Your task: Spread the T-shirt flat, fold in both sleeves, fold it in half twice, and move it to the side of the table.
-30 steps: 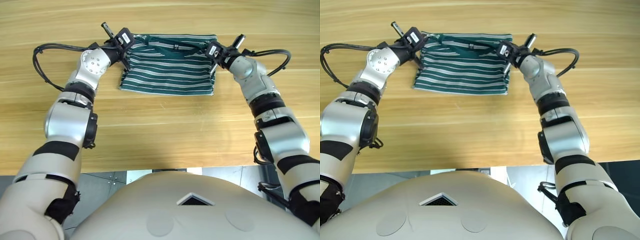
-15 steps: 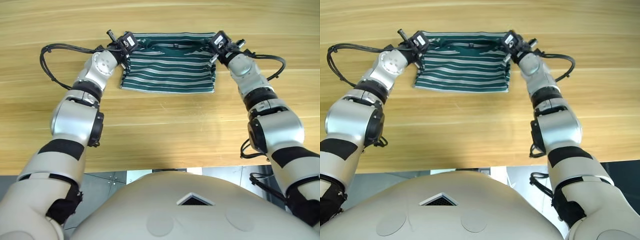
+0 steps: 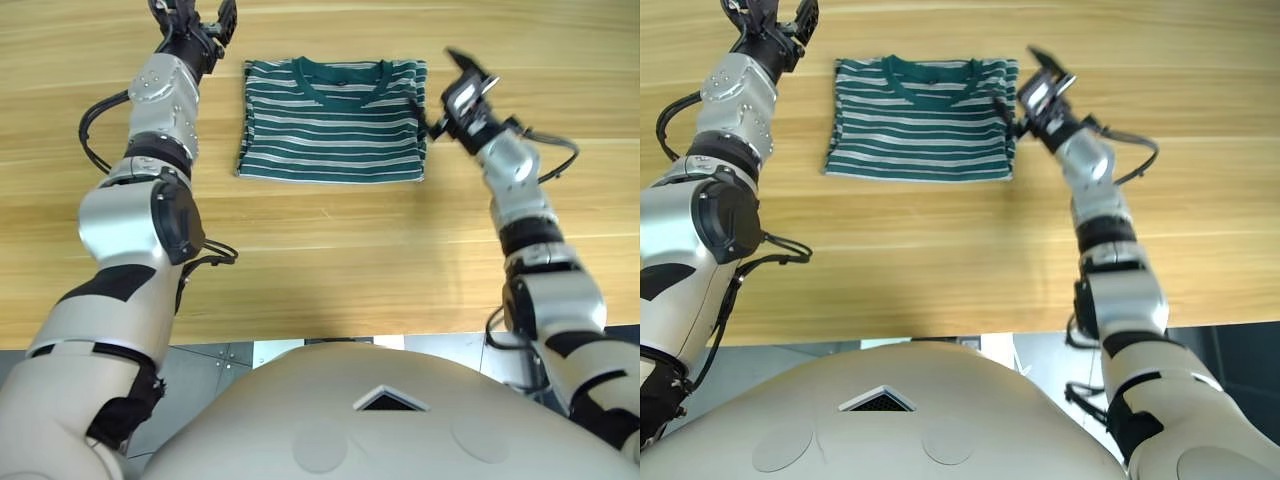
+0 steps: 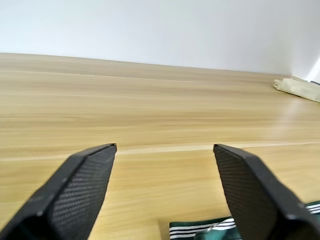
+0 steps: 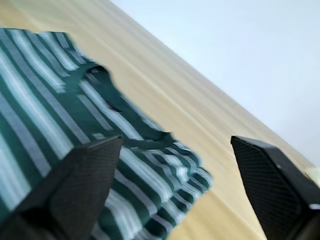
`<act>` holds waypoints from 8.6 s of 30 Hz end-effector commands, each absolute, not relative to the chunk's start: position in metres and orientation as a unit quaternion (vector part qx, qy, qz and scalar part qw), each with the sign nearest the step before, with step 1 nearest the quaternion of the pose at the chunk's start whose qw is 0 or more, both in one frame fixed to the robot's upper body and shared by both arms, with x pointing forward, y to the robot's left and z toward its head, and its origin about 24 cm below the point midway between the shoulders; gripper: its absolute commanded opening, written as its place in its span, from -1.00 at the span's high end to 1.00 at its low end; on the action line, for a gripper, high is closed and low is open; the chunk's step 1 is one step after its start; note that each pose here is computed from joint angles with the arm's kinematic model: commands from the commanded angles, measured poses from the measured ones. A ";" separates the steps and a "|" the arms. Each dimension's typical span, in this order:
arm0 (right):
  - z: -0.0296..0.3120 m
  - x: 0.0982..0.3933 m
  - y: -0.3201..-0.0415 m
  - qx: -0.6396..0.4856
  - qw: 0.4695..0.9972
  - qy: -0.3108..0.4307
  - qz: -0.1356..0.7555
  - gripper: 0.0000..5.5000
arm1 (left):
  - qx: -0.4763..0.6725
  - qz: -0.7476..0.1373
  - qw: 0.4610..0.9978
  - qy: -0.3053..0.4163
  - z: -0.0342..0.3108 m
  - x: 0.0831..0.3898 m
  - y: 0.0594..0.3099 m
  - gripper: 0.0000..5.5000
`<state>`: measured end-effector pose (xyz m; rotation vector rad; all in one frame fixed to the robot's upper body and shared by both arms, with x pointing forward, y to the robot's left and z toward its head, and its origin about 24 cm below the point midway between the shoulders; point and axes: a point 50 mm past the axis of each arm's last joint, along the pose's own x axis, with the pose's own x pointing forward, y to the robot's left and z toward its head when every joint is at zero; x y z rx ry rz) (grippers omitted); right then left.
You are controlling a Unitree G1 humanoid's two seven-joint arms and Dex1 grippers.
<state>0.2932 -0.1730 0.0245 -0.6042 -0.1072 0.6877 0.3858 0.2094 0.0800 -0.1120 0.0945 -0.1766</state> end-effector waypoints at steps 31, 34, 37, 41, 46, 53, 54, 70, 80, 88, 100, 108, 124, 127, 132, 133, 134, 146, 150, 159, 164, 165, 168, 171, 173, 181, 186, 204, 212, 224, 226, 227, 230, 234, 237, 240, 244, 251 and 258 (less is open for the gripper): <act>0.084 0.335 -0.167 -0.581 0.798 -0.109 0.113 -0.96 | 0.040 -0.386 0.909 -0.153 0.053 0.279 0.249 -0.96; 0.053 0.346 -0.170 -0.610 0.781 -0.059 0.119 -0.96 | 0.084 -0.383 0.911 -0.129 0.047 0.279 0.246 -0.96; 0.018 0.343 -0.172 -0.626 0.767 -0.002 0.141 -0.96 | 0.101 -0.375 0.912 -0.130 0.049 0.280 0.248 -0.96; -0.008 0.334 -0.176 -0.643 0.746 0.041 0.166 -0.96 | 0.104 -0.371 0.913 -0.131 0.049 0.282 0.247 -0.96; -0.027 0.313 -0.176 -0.616 0.752 0.046 0.231 -0.96 | 0.114 -0.367 0.914 -0.129 0.048 0.284 0.243 -0.96; 0.030 0.226 -0.143 -0.435 0.779 -0.124 0.433 -0.96 | 0.121 -0.354 0.918 -0.133 0.054 0.292 0.241 -0.96; 0.043 0.212 -0.140 -0.417 0.773 -0.146 0.455 -0.96 | 0.116 -0.356 0.917 -0.139 0.055 0.293 0.240 -0.96; 0.099 0.182 -0.154 -0.384 0.777 -0.202 0.457 -0.96 | 0.126 -0.382 0.902 -0.157 0.056 0.288 0.235 -0.96; 0.051 0.305 -0.037 -0.472 0.783 -0.137 0.382 -0.96 | -0.199 -0.076 0.952 -0.221 0.104 0.338 0.297 -0.96; -0.009 0.333 -0.061 -0.594 0.757 0.020 0.271 -0.96 | -0.250 -0.001 0.956 -0.155 0.085 0.341 0.301 -0.96; -0.025 0.328 -0.129 -0.626 0.744 0.066 0.224 -0.96 | -0.189 -0.085 0.965 -0.161 0.079 0.341 0.272 -0.96; 0.008 0.296 -0.118 -0.569 0.775 -0.024 0.273 -0.96 | -0.106 -0.278 0.933 -0.202 0.069 0.318 0.231 -0.96; 0.073 0.265 -0.146 -0.540 0.817 -0.068 0.189 -0.96 | 0.008 -0.463 0.863 -0.200 0.055 0.271 0.215 -0.96; 0.085 0.247 -0.162 -0.531 0.801 -0.077 0.264 -0.96 | 0.102 -0.536 0.820 -0.174 0.057 0.244 0.227 -0.96; 0.081 0.198 -0.190 -0.559 0.707 -0.044 0.430 -0.96 | 0.252 -0.612 0.747 -0.067 0.051 0.203 0.247 -0.96; 0.078 0.189 -0.195 -0.562 0.689 -0.027 0.457 -0.96 | 0.274 -0.618 0.736 -0.045 0.049 0.196 0.251 -0.96; 0.073 0.180 -0.202 -0.564 0.671 -0.006 0.481 -0.96 | 0.289 -0.624 0.726 -0.024 0.046 0.189 0.254 -0.96; 0.014 0.175 -0.214 -0.564 0.607 0.104 0.550 -0.96 | 0.360 -0.643 0.673 0.062 -0.003 0.186 0.237 -0.96; 0.004 0.176 -0.206 -0.561 0.596 0.102 0.565 -0.96 | 0.373 -0.640 0.670 0.058 -0.007 0.189 0.232 -0.96; -0.005 0.170 -0.194 -0.543 0.587 0.091 0.594 -0.96 | 0.384 -0.646 0.658 0.048 -0.011 0.186 0.229 -0.96; -0.004 0.168 -0.192 -0.535 0.590 0.085 0.598 -0.96 | 0.387 -0.648 0.655 0.040 -0.011 0.185 0.227 -0.96; -0.005 0.168 -0.191 -0.534 0.590 0.085 0.599 -0.96 | 0.391 -0.643 0.657 0.035 -0.011 0.187 0.226 -0.96; -0.009 0.169 -0.188 -0.533 0.592 0.084 0.599 -0.96 | 0.398 -0.638 0.658 0.032 -0.011 0.189 0.226 -0.96; -0.011 0.167 -0.187 -0.531 0.592 0.082 0.601 -0.96 | 0.398 -0.642 0.655 0.022 -0.012 0.189 0.224 -0.96; -0.012 0.166 -0.185 -0.528 0.591 0.077 0.605 -0.96 | 0.398 -0.642 0.655 0.018 -0.013 0.190 0.222 -0.96; -0.020 0.161 -0.184 -0.518 0.586 0.080 0.618 -0.47 | 0.395 -0.662 0.636 0.027 -0.018 0.182 0.224 -0.71; -0.024 0.160 -0.177 -0.511 0.585 0.070 0.626 -0.09 | 0.393 -0.674 0.624 0.033 -0.019 0.180 0.225 -0.38; -0.021 0.166 -0.176 -0.506 0.602 0.052 0.616 1.00 | 0.386 -0.699 0.600 0.041 -0.021 0.175 0.223 0.72; -0.011 0.168 -0.191 -0.508 0.616 0.055 0.600 1.00 | 0.387 -0.700 0.599 0.039 -0.021 0.177 0.222 0.95; 0.040 0.165 -0.217 -0.457 0.672 0.004 0.583 1.00 | 0.363 -0.711 0.599 -0.067 0.023 0.166 0.213 0.97; 0.042 0.162 -0.219 -0.444 0.675 0.000 0.588 1.00 | 0.361 -0.712 0.598 -0.071 0.027 0.165 0.213 0.97; 0.042 0.159 -0.220 -0.437 0.675 -0.001 0.595 1.00 | 0.361 -0.712 0.597 -0.075 0.029 0.165 0.213 0.97; 0.045 0.147 -0.217 -0.409 0.667 -0.014 0.623 1.00 | 0.359 -0.714 0.595 -0.081 0.035 0.163 0.214 0.97; 0.051 0.131 -0.213 -0.367 0.659 -0.022 0.657 1.00 | 0.357 -0.719 0.590 -0.089 0.044 0.157 0.216 0.97; 0.054 0.118 -0.207 -0.325 0.654 -0.032 0.683 1.00 | 0.340 -0.728 0.585 -0.109 0.053 0.148 0.213 0.97; 0.060 0.107 -0.202 -0.293 0.657 -0.051 0.692 1.00 | 0.309 -0.746 0.573 -0.138 0.061 0.135 0.205 0.97; 0.066 0.100 -0.205 -0.281 0.656 -0.051 0.699 1.00 | 0.272 -0.755 0.582 -0.131 0.064 0.123 0.202 0.97; 0.065 0.106 -0.209 -0.291 0.671 -0.044 0.681 1.00 | 0.271 -0.728 0.624 -0.086 0.044 0.136 0.207 0.97; 0.070 0.117 -0.210 -0.295 0.692 -0.049 0.657 1.00 | 0.264 -0.678 0.680 -0.089 0.051 0.161 0.210 0.97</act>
